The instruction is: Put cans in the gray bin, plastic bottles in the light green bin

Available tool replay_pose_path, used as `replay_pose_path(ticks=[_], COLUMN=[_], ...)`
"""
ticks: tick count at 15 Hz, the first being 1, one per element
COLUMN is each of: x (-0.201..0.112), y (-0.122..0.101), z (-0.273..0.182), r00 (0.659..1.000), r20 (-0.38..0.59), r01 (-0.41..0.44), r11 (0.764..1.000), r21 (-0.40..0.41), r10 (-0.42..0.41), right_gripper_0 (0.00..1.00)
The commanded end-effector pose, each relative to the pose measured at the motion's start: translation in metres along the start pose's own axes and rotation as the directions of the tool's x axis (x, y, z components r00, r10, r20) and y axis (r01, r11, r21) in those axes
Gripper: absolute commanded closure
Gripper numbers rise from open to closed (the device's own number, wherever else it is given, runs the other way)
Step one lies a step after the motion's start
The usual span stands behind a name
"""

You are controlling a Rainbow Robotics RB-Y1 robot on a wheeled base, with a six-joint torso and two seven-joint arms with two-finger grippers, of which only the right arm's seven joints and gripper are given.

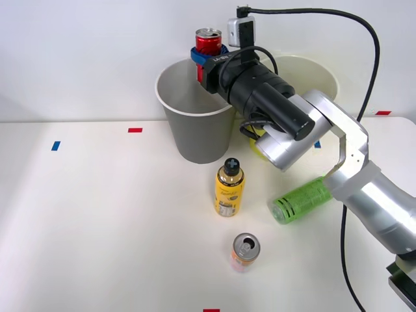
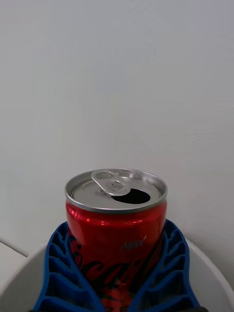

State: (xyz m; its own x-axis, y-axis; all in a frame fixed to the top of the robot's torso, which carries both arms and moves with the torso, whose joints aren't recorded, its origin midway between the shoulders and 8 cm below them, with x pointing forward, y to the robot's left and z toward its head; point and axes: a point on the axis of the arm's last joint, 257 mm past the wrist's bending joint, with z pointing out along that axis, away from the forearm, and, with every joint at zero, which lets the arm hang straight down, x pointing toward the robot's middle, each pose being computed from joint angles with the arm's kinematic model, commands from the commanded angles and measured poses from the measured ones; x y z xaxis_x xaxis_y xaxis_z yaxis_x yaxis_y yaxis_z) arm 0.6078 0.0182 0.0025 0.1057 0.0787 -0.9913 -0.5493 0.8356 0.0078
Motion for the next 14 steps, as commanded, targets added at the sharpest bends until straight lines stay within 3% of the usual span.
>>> replay_pose_path(ticks=[1, 3, 4, 5, 10, 14], x=[0.0, 0.002, 0.005, 0.007, -0.005, 0.002], y=[0.002, 0.006, 0.009, 0.011, 0.008, 0.004], z=[0.002, 0.002, 0.002, 0.002, -0.006, -0.04], r00=[1.0, 1.0, 1.0, 1.0, 0.998, 0.995], r20=[-0.001, -0.002, -0.007, -0.012, 0.046, 0.097], r01=[-0.007, -0.009, -0.008, -0.005, 0.044, 0.023], r11=[1.0, 1.0, 1.0, 1.0, 0.997, 0.993], r21=[-0.004, -0.01, -0.016, -0.019, -0.062, -0.112], r10=[0.007, 0.009, 0.008, 0.005, -0.041, -0.013], right_gripper_0=[0.87, 0.88, 0.48, 0.0, 0.0, 0.0])
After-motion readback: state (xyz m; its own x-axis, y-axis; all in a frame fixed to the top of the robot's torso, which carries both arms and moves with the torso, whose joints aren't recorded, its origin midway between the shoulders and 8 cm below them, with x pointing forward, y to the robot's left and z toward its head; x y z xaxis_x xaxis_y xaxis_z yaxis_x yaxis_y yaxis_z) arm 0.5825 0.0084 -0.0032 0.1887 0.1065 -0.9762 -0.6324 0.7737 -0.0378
